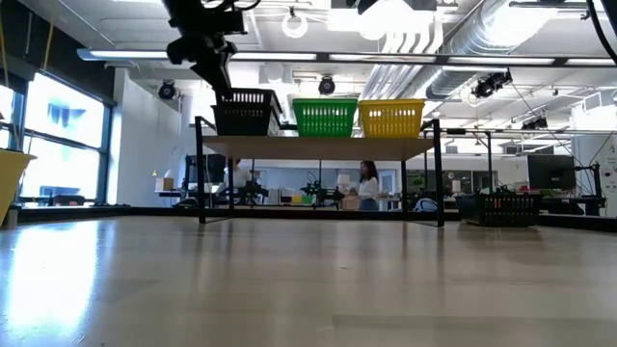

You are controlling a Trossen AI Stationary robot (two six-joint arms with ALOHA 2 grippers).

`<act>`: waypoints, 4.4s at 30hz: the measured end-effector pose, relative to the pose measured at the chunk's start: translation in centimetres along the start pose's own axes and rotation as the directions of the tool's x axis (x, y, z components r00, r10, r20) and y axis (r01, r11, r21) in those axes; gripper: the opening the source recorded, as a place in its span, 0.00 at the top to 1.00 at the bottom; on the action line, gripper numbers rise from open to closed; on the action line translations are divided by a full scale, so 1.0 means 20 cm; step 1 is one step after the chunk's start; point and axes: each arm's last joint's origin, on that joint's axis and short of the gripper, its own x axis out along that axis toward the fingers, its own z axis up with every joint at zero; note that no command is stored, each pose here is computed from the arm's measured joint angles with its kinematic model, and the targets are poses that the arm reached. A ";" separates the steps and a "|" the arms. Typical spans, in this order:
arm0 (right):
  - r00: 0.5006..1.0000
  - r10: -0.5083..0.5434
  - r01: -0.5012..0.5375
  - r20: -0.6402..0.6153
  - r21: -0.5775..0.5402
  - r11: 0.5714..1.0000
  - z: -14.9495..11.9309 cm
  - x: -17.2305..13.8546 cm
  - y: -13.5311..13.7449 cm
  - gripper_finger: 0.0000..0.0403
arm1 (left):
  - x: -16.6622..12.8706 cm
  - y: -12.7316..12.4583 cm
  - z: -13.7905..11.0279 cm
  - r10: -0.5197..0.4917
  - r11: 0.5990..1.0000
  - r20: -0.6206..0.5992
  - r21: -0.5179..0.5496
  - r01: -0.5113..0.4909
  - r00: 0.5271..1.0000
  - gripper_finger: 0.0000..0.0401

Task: Stack baskets on shelf by color
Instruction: Stack the bottom black bin on top of the other black bin on the shelf, then stack the yellow bin on top of the other yellow bins on the shelf

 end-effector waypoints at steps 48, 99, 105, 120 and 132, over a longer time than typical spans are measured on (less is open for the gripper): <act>0.989 0.147 -0.147 -0.029 -0.015 0.989 -0.04 -0.08 0.06 0.72 | -0.51 -0.23 -0.02 -0.228 0.798 0.049 -0.563 0.215 0.973 0.56; 0.923 0.306 -0.317 -0.232 -0.013 0.948 -0.48 -0.17 0.53 0.72 | -0.35 -1.60 -0.33 -0.399 0.411 -0.223 -0.911 -0.044 0.890 0.57; 0.921 0.310 -0.328 -0.236 -0.041 0.944 -0.48 -0.17 0.54 0.72 | -0.28 -1.68 -0.32 -0.390 0.409 -0.264 -0.908 -0.090 0.882 0.57; 0.919 0.313 -0.343 -0.238 -0.096 0.934 -0.49 -0.18 0.54 0.72 | -0.19 -1.81 -0.30 -0.416 0.308 -0.295 -0.936 -0.173 0.860 0.61; 0.886 0.417 -0.462 -0.205 -0.294 0.837 -0.56 -0.27 0.65 0.72 | -0.15 -1.80 -0.23 -0.449 0.203 -0.230 -0.967 -0.152 0.863 0.96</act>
